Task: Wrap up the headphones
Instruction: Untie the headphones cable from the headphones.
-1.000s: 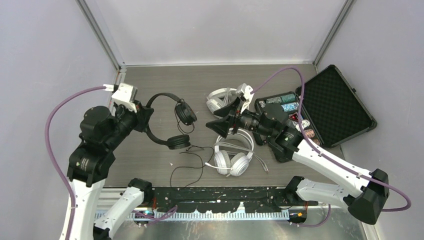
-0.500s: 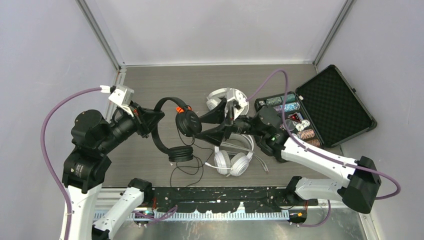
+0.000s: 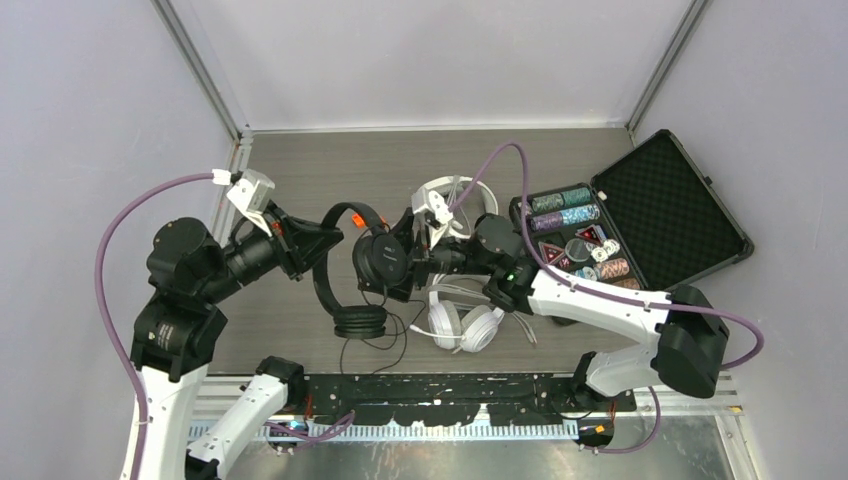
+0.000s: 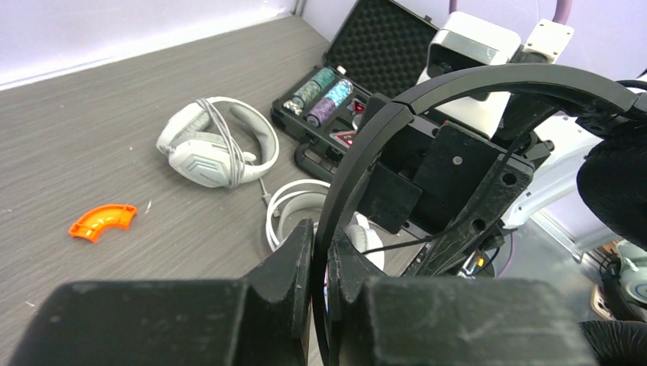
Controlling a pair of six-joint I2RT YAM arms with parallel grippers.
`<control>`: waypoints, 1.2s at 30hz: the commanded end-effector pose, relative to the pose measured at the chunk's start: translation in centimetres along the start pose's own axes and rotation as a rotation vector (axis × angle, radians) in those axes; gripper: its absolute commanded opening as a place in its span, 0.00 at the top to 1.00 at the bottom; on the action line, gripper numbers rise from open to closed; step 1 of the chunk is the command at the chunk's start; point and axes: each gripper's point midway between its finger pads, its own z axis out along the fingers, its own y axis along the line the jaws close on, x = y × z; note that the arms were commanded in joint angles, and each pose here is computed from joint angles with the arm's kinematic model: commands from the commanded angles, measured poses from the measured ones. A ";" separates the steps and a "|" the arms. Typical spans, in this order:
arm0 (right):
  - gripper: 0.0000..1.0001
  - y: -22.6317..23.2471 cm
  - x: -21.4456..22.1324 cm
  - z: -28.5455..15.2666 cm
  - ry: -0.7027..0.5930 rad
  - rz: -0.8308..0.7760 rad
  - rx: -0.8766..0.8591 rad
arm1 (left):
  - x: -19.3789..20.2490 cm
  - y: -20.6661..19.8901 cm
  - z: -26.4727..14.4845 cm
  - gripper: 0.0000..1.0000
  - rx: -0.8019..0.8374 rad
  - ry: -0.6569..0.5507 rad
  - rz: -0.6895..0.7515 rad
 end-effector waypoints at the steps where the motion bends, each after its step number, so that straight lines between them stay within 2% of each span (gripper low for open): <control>1: 0.34 0.1 -3.4 1.5 -0.129 -0.057 -0.004 | -0.8 -1.6 0.0 1.00 0.087 -0.034 0.004; 3: 0.40 -0.4 -4.2 1.7 -0.169 -0.052 0.024 | -0.3 -1.8 0.0 1.00 0.103 -0.012 -0.001; 4: 0.49 -0.7 -4.6 1.7 -0.188 -0.056 0.041 | 0.0 -1.8 0.1 1.00 0.109 -0.001 -0.002; 6: 0.76 -1.5 -5.6 1.3 -0.235 -0.072 0.098 | 0.7 -1.9 0.0 1.00 0.118 0.031 -0.004; 10: 0.98 -3.2 -7.9 -0.1 -0.296 -0.137 0.234 | 2.3 -1.7 -0.4 1.00 0.121 0.086 0.019; 14: 0.99 -5.5 -9.1 -2.1 -0.274 -0.172 0.408 | 3.8 -0.6 -0.8 1.00 0.067 0.130 0.040; 19: 0.99 -8.1 -11.1 -5.7 -0.332 -0.195 0.602 | 4.9 1.9 -1.3 1.00 -0.072 0.173 0.062; 29: 0.99 -9.0 -12.5 -7.0 -0.307 -0.205 0.635 | 7.3 8.0 -3.3 1.00 -0.382 0.303 0.142; 36: 0.99 -8.3 -12.1 -6.6 -0.281 -0.208 0.583 | 7.4 12.7 -5.3 1.00 -0.666 0.323 0.168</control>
